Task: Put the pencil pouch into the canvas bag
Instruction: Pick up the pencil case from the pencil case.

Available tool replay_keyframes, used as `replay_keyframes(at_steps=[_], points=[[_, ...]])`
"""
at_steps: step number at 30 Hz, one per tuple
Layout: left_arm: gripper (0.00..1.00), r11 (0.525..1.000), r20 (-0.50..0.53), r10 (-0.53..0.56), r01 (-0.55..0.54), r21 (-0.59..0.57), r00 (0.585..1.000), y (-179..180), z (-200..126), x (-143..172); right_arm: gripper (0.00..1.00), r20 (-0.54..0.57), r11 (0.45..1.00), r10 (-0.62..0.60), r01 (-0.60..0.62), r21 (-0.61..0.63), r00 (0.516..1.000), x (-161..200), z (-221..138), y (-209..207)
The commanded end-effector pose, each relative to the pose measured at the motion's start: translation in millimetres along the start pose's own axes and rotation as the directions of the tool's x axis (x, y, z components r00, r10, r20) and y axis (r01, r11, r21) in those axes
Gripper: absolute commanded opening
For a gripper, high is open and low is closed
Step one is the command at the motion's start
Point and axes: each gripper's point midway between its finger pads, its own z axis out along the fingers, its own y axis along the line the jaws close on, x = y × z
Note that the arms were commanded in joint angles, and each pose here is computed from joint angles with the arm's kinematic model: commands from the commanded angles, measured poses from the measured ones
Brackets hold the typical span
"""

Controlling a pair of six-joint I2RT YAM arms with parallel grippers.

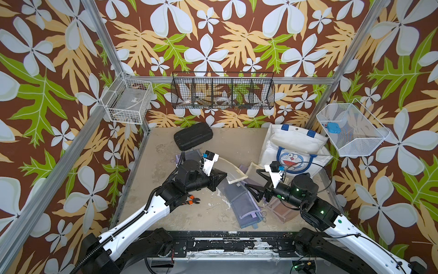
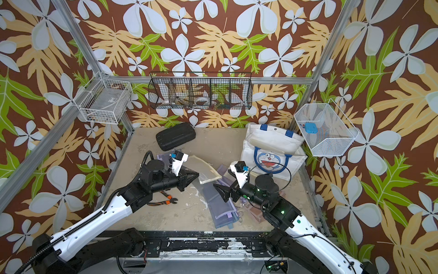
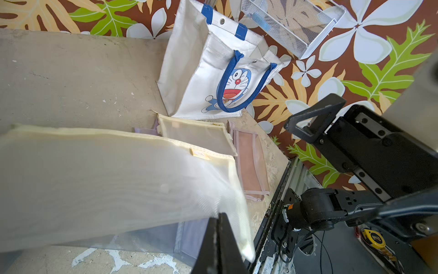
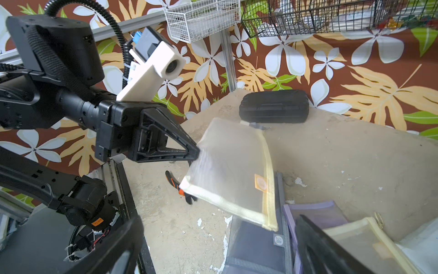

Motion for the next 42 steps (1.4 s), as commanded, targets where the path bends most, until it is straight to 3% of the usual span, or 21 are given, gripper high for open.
replay_keyframes(at_steps=[1, 6, 10, 14, 19, 28, 39, 42], points=[[0.0, 0.998, -0.026, 0.04, -0.039, 0.039, 0.999, -6.1, -0.9, 10.3, 1.0, 0.025, 0.998, -0.036, 0.035, 0.045, 0.999, -4.7, -3.8, -6.8], [0.0, 0.986, -0.016, 0.075, -0.072, 0.148, 0.997, -28.1, 5.7, 27.9, 1.0, -0.053, 0.985, 0.01, -0.001, 0.172, 0.999, 16.2, 2.8, -32.1], [0.0, 0.989, -0.099, 0.016, -0.001, 0.146, 0.995, -18.9, 24.4, 66.3, 1.0, -0.107, 0.974, 0.043, -0.018, 0.226, 0.993, 35.4, 9.8, -44.8], [0.0, 0.994, -0.201, -0.083, 0.097, 0.058, 0.976, 13.2, 37.7, 120.0, 1.0, -0.151, 0.97, 0.06, -0.022, 0.24, 0.987, 54.0, 15.2, -50.2], [0.0, 0.97, -0.306, -0.243, 0.225, -0.094, 0.92, 46.7, 41.0, 172.1, 1.0, -0.216, 0.974, 0.105, -0.057, 0.218, 0.971, 89.9, 29.1, -52.1], [0.0, 0.921, -0.256, -0.378, 0.333, -0.204, 0.89, 70.8, 20.0, 204.0, 0.97, -0.354, 0.965, 0.202, -0.125, 0.229, 0.913, 177.4, 55.5, -65.2], [0.0, 0.897, -0.245, -0.422, 0.364, -0.249, 0.873, 83.9, 10.1, 225.3, 0.97, -0.49, 0.966, 0.257, -0.211, 0.148, 0.833, 207.3, 93.5, -52.6], [0.0, 0.894, -0.254, -0.427, 0.365, -0.259, 0.868, 86.5, 12.8, 229.7, 0.92, -0.521, 0.959, 0.281, -0.258, 0.117, 0.806, 220.2, 99.0, -44.9]])
